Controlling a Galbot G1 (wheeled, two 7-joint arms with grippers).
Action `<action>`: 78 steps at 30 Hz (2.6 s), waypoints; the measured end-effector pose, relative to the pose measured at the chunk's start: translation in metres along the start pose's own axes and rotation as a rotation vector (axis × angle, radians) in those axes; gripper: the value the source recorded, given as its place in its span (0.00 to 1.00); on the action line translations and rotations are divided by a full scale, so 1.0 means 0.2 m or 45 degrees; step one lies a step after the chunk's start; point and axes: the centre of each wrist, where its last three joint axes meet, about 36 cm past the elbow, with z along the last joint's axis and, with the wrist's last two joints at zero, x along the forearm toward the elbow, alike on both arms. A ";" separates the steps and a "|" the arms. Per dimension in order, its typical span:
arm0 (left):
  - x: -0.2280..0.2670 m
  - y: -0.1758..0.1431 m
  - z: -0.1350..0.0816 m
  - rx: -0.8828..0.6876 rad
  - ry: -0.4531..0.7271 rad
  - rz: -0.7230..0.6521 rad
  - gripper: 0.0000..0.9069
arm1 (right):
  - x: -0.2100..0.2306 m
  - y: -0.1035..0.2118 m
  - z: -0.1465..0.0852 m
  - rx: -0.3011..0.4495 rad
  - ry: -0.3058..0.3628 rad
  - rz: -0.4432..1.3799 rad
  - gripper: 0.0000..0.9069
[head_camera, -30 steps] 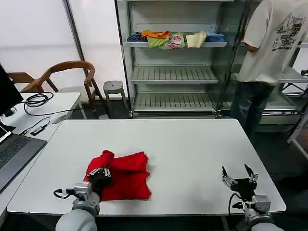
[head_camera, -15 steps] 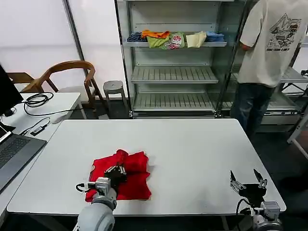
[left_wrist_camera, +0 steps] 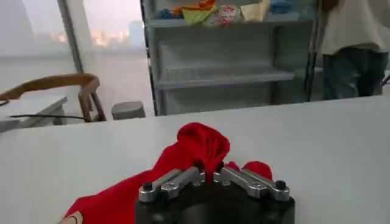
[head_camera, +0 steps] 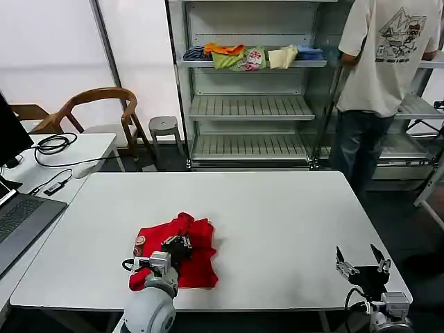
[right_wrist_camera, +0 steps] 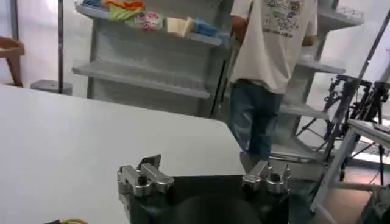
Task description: Fold and organize the clothes.
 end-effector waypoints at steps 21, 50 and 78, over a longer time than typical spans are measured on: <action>0.07 -0.02 -0.08 0.131 -0.247 0.180 1.00 | -0.02 0.05 -0.05 -0.027 -0.038 -0.027 1.00; 0.13 0.56 0.20 0.213 0.081 -0.195 1.00 | -0.14 0.12 -0.08 -0.076 -0.075 -0.057 1.00; 0.08 0.53 0.33 0.404 0.119 -0.178 0.02 | -0.16 0.15 -0.09 -0.082 -0.086 -0.066 1.00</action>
